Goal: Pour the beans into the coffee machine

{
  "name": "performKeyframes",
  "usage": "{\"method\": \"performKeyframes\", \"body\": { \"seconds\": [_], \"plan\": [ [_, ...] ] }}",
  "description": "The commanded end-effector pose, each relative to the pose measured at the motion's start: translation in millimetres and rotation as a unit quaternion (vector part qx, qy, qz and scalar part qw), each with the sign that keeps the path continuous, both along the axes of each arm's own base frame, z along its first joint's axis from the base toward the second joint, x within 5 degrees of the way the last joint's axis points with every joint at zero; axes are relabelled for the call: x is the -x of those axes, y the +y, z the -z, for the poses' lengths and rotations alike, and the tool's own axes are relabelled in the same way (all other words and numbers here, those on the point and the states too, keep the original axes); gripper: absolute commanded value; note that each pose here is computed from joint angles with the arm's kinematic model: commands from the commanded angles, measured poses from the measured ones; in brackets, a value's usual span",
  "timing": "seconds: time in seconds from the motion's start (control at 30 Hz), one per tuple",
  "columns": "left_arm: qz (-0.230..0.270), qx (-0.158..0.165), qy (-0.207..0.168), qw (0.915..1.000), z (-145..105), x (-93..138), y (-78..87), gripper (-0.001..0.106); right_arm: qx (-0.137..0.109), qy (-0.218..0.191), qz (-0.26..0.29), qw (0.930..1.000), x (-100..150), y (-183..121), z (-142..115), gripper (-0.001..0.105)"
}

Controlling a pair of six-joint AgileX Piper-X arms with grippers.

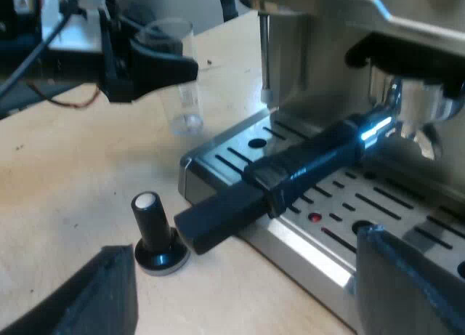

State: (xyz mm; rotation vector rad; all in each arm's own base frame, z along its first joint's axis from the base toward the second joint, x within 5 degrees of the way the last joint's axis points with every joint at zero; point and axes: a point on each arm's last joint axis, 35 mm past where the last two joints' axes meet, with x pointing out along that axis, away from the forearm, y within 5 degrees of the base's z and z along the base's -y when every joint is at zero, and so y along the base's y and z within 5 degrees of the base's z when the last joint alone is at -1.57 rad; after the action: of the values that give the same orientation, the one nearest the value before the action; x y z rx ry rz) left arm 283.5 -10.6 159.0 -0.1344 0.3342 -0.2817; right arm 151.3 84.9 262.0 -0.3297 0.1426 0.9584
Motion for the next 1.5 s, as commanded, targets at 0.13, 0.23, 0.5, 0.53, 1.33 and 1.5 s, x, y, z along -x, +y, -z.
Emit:
{"method": "performKeyframes", "body": {
  "seconds": [0.13,0.23,0.5,0.53,1.33,1.5],
  "plan": [
    [-0.004,0.009,0.001,0.9999,16.3,-6.5,-0.1,0.011,-0.005,-0.010,-0.008,0.9999,0.2,0.5,-2.9,0.064],
    [-0.004,0.009,0.005,0.9999,21.8,-7.5,-0.1,0.011,-0.005,-0.010,-0.008,0.9999,0.2,0.5,-2.9,0.064],
    [-0.007,0.008,0.008,0.9999,23.7,-7.7,0.1,0.011,-0.005,-0.010,-0.008,0.9999,0.2,0.5,-2.9,0.064],
    [-0.007,0.008,0.008,0.9999,23.7,-7.7,0.1,0.011,-0.005,-0.010,-0.008,0.9999,0.2,0.5,-2.9,0.064],
    [-0.007,0.008,0.016,0.9998,25.3,-7.1,0.1,0.075,-0.016,-0.011,-0.005,0.9998,-0.3,0.8,-5.2,0.064],
    [-0.007,0.008,0.016,0.9998,25.3,-7.1,0.1,0.077,-0.023,-0.013,-0.004,0.9997,-0.7,0.9,-6.6,0.064]
  ]
}}
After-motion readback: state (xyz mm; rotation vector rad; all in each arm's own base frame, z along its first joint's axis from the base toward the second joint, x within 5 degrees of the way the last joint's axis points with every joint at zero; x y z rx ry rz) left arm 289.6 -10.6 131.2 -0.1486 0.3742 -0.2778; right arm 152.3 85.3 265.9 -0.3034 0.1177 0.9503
